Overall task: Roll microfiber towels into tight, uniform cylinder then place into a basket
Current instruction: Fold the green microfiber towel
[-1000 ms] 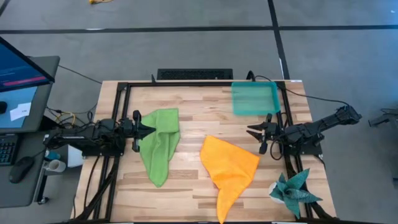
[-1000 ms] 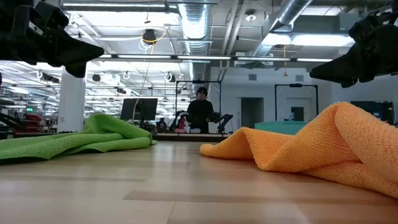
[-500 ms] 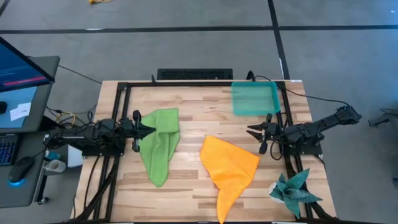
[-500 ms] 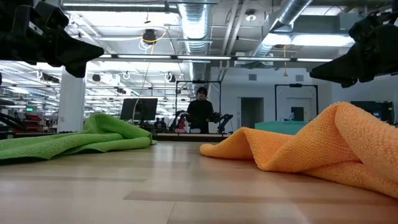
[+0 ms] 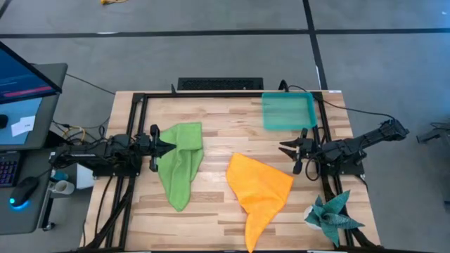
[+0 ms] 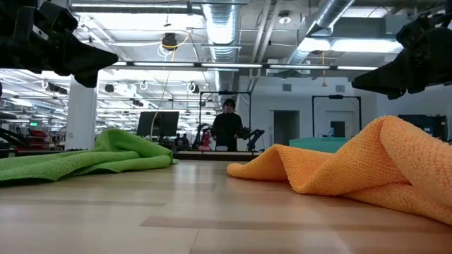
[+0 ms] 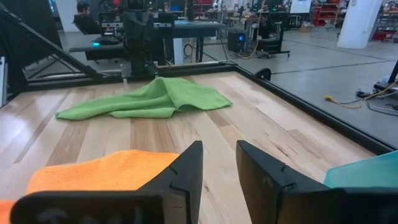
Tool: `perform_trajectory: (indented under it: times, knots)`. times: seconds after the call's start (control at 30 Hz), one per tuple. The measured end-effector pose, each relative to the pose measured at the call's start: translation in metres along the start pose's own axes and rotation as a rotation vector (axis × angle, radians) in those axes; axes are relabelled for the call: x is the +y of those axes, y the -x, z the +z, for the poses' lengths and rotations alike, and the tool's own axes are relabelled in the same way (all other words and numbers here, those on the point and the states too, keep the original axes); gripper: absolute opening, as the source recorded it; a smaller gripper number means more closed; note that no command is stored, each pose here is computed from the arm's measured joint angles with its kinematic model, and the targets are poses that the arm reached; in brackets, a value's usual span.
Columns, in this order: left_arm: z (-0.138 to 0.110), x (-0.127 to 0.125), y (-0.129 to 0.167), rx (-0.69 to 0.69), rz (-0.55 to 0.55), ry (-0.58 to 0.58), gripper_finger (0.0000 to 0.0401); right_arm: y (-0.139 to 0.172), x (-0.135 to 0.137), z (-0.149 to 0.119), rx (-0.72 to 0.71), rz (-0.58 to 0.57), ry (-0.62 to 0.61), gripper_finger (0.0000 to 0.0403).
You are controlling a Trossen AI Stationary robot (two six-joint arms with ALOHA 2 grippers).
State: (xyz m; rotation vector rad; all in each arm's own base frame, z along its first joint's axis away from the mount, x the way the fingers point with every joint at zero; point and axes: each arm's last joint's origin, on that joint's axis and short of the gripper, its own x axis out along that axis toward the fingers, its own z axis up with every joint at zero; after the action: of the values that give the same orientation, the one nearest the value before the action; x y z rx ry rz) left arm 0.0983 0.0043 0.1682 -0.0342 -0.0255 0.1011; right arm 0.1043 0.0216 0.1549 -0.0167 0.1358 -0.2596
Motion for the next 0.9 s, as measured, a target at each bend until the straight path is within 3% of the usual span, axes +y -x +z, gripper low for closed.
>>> perform_trajectory:
  times: [0.23,0.6,0.9]
  knots:
    - [0.0002,-0.0001,0.0,-0.002,-0.005,0.013,0.0,0.0,0.0,-0.0001,0.0,0.0,0.0,0.012]
    - [0.0,-0.0029,0.0001,0.002,-0.099,0.015,0.0003,0.0,0.0,-0.0001,0.0,0.0,0.0,0.012]
    - [-0.0004,-0.001,0.0,0.005,-0.035,0.004,0.0086,0.0,-0.0001,0.0,0.0,-0.004,0.0,0.012]
